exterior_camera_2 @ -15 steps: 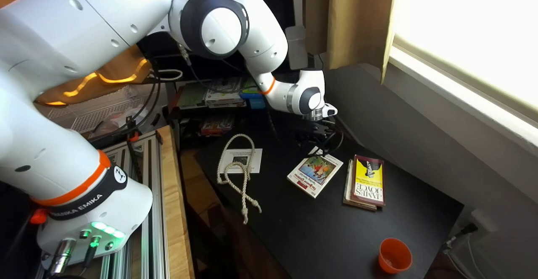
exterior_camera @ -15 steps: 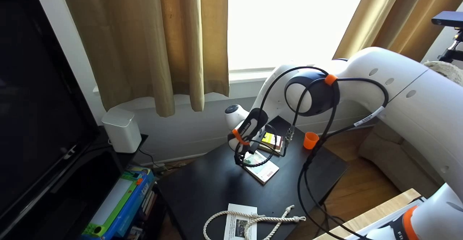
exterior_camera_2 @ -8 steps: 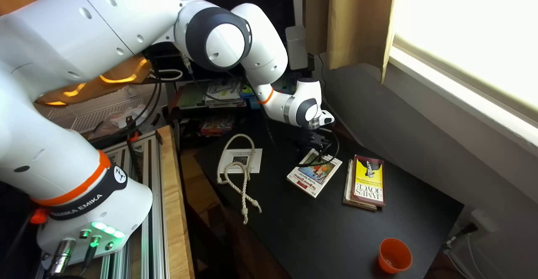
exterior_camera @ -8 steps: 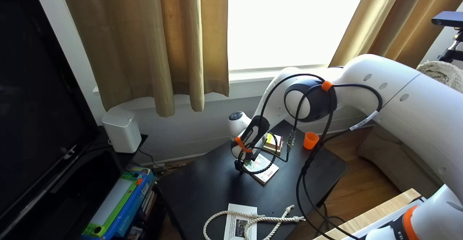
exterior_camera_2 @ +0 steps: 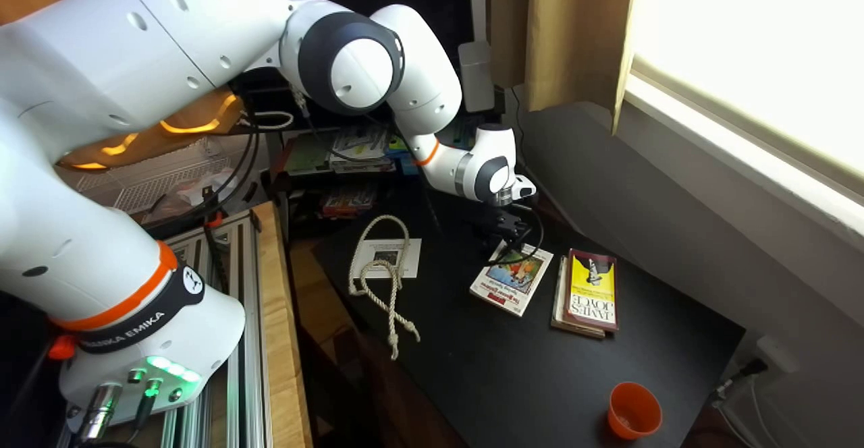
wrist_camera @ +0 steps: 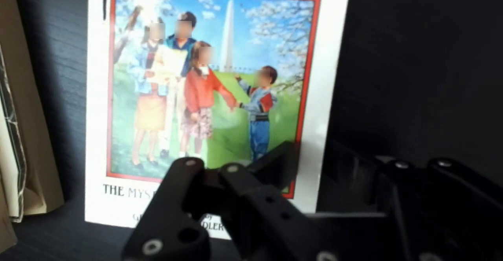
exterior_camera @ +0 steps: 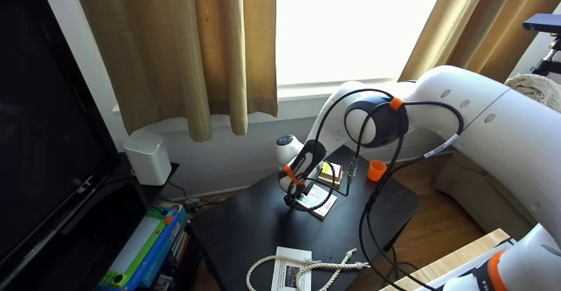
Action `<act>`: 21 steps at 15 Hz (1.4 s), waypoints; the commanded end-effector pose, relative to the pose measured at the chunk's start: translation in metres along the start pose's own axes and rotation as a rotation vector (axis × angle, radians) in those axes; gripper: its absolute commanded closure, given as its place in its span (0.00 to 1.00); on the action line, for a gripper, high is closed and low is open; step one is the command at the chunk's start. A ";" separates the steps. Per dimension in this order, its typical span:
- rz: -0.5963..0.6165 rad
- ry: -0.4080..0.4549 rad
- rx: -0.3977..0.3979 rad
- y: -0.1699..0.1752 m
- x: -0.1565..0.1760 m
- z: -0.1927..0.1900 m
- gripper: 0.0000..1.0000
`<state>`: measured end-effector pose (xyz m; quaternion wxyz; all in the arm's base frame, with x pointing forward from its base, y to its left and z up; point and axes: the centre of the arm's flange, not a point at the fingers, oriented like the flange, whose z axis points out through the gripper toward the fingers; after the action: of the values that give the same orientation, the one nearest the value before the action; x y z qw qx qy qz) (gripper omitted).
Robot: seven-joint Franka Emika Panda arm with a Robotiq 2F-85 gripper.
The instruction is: Move the top book to the right, put the yellow book on the book on the right, and then put the white book on the books on the right
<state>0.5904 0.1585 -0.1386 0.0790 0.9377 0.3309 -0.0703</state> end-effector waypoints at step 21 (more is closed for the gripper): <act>0.161 0.029 0.059 0.029 0.003 -0.055 0.00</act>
<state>0.6202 0.1580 -0.0831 0.0494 0.9589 0.2761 -0.0432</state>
